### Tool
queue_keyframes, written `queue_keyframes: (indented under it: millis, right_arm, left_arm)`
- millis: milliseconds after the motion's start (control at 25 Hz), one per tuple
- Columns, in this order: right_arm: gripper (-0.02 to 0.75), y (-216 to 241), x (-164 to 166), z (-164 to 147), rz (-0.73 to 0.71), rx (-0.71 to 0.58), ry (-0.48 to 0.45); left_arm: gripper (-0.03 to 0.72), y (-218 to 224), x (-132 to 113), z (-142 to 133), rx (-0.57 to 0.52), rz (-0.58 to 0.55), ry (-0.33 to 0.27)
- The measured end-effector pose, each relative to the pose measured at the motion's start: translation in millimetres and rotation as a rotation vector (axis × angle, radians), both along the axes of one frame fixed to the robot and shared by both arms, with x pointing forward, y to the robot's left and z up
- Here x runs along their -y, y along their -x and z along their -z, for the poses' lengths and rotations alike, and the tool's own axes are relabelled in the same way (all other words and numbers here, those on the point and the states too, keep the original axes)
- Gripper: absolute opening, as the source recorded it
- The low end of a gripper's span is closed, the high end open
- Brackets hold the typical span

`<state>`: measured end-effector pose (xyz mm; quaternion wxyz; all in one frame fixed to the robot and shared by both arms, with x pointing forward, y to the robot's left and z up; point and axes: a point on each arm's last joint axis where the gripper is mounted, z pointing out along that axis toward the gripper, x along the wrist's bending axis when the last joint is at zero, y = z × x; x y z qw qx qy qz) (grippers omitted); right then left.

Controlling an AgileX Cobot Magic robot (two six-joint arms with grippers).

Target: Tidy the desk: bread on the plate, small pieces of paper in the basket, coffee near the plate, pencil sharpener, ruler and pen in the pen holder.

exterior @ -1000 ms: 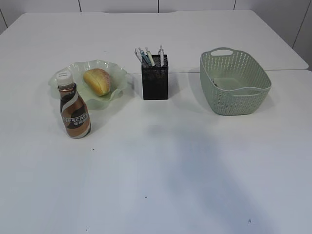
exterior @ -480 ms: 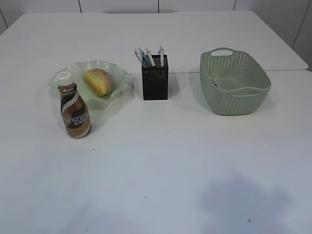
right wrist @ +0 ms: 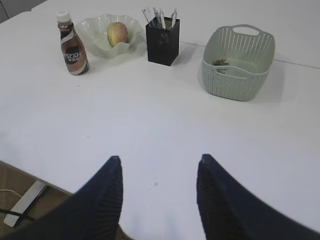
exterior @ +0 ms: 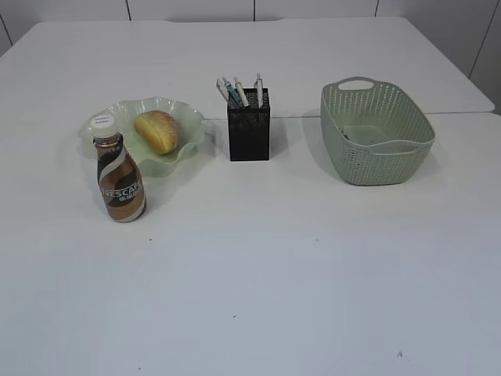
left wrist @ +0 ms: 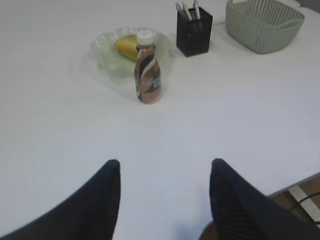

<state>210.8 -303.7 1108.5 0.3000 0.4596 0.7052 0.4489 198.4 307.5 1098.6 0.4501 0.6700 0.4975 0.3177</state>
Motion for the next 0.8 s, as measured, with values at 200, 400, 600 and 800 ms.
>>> queue_keyframes:
  millis: [200,400,600,800]
  right_arm:
    - [0.387,12.9,4.5,26.5,-0.003,-0.049,0.020]
    - [0.371,7.0,3.4,37.2,0.003,-0.089,0.046]
    - [0.313,-5.3,1.9,55.3,0.022,-0.127,0.090]
    - [0.299,-13.5,-1.1,64.1,0.022,-0.120,0.088]
  left_arm:
    - [0.400,-15.5,4.3,22.4,-0.054,0.022,-0.060]
    - [0.399,-25.6,8.9,41.7,-0.101,0.061,-0.103]
    - [0.397,-30.2,11.6,47.7,-0.095,0.082,-0.109]
    - [0.397,-30.2,11.6,47.7,-0.094,0.083,-0.111]
